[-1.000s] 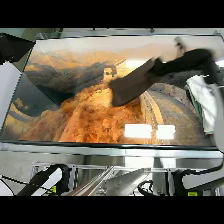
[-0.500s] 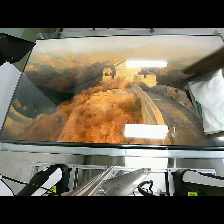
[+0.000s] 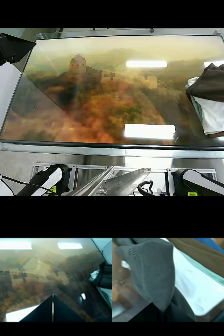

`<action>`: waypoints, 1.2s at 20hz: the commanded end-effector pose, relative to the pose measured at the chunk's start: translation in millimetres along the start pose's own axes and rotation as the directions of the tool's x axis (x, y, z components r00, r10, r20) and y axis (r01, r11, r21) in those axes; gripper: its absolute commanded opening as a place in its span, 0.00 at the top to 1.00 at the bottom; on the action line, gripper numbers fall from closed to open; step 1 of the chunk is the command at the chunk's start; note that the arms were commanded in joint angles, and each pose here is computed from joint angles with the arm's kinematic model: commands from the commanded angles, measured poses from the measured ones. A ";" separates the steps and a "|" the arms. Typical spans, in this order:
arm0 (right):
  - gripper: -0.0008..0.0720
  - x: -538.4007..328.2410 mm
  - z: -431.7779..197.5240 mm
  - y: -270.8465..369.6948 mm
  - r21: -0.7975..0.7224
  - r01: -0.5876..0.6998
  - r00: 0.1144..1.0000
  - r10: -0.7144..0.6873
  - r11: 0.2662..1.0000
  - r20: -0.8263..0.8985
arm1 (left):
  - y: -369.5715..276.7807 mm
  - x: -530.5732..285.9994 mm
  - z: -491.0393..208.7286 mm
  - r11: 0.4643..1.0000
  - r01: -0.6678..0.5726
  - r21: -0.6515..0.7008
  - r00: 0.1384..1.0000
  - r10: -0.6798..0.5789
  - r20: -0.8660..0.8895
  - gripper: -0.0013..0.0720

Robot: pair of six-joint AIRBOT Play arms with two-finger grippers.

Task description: Fold the shirts.

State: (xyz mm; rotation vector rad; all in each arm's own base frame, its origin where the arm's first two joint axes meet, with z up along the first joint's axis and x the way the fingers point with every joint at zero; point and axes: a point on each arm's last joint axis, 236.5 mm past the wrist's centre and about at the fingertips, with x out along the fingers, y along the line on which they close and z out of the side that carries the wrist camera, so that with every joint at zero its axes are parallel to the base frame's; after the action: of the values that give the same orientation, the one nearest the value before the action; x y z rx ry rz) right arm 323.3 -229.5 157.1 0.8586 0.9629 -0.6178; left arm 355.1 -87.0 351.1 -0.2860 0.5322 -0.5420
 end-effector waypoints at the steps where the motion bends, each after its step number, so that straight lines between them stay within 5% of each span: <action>1: 0.96 26.5 -33.4 -41.3 0.051 0.133 0.984 -0.126 0.990 -0.126 | 0.2 -0.2 0.1 1.000 -0.001 0.002 1.000 0.001 0.000 0.96; 7: 0.93 62.8 -69.9 -86.4 0.082 0.280 0.933 -0.251 0.957 -0.257 | 0.6 0.0 0.2 1.000 -0.002 0.001 1.000 0.002 0.001 0.96; 9: 0.40 67.7 -70.1 -89.7 0.080 0.291 0.927 -0.261 0.953 -0.269 | 0.7 0.2 0.2 1.000 -0.002 0.001 1.000 0.002 0.001 0.96; 10: 0.21 70.5 -70.5 -90.7 0.080 0.294 0.924 -0.262 0.952 -0.277 | 0.6 0.0 0.3 1.000 -0.002 0.001 1.000 0.002 0.001 0.96; 11: 0.15 72.5 -70.1 -92.8 0.078 0.302 0.921 -0.270 0.950 -0.280 | 0.7 0.1 0.3 1.000 -0.002 0.001 1.000 0.002 0.001 0.96; 16: 0.15 43.0 -20.2 -81.1 0.073 0.286 0.955 -0.277 0.956 -0.109 | 2.4 0.0 7.2 1.000 -0.009 0.001 1.000 0.009 0.030 0.96; 19: 0.17 7.9 17.5 -24.8 0.041 0.134 0.989 -0.136 0.990 0.051 | 2.8 0.1 8.4 1.000 -0.010 0.000 0.999 0.010 0.035 0.96; 20: 0.24 3.2 20.7 1.0 0.012 0.062 0.995 -0.063 0.998 0.076 | 2.8 0.1 8.4 1.000 -0.010 0.000 0.999 0.010 0.035 0.96; 22: 0.87 2.7 13.0 62.0 -0.121 -0.098 0.991 0.109 0.988 0.083 | 2.6 0.1 7.0 1.000 -0.009 0.000 1.000 0.009 0.030 0.96; 24: 0.96 5.6 -10.3 113.5 -0.230 -0.193 0.977 0.208 0.954 0.045 | 2.6 1.4 -0.6 1.000 -0.004 -0.022 1.000 0.004 0.003 0.96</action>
State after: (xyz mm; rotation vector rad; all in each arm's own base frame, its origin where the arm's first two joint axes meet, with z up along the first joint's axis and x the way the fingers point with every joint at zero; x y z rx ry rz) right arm 362.6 -214.1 159.7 0.7687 0.9304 -0.5725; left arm 359.7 -84.6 354.8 -0.2929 0.5083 -0.5297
